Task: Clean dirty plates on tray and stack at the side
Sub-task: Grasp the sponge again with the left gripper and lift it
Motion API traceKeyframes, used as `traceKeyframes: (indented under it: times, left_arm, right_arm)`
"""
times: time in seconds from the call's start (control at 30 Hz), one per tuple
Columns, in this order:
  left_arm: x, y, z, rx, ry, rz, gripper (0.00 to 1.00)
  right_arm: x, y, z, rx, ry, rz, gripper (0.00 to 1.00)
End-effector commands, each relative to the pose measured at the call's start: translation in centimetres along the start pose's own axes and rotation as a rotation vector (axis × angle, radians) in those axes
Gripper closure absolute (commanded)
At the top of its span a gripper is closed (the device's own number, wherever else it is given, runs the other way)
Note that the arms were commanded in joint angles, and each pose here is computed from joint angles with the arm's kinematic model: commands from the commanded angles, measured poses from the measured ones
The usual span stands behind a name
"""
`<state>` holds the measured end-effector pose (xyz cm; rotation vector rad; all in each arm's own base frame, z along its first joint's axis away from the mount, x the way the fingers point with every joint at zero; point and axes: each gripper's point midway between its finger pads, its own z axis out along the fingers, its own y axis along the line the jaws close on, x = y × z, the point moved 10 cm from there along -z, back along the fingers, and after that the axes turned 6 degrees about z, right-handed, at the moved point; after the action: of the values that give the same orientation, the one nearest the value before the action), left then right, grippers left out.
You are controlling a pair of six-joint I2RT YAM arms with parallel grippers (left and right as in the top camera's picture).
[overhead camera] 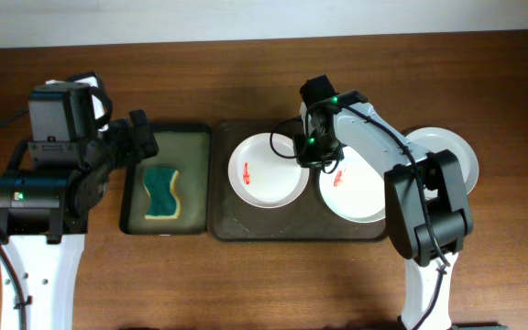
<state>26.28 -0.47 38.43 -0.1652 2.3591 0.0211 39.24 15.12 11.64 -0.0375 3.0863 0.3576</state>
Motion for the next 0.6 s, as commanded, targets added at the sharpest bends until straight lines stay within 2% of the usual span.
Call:
traceKeyframes:
  times: [0.0,0.27,0.37,0.57]
  left_arm:
    - [0.7,-0.4,1.0,0.039,0.082,0.017,0.0]
    - [4.8,-0.9,13.1,-0.041,0.613,0.057,0.01]
    - [6.8,-0.7,17.0,-0.1,0.763,0.082,0.0]
    - [10.0,-0.6,22.3,-0.137,0.938,0.103,0.02]
  right_arm:
    - [0.1,-0.2,-0.2,-0.026,0.01,0.012,0.77]
    - [0.2,-0.2,-0.2,-0.025,0.013,0.013,0.76]
    - [0.2,-0.2,-0.2,-0.025,0.013,0.013,0.76]
    - [0.2,-0.2,-0.2,-0.025,0.012,0.013,0.76]
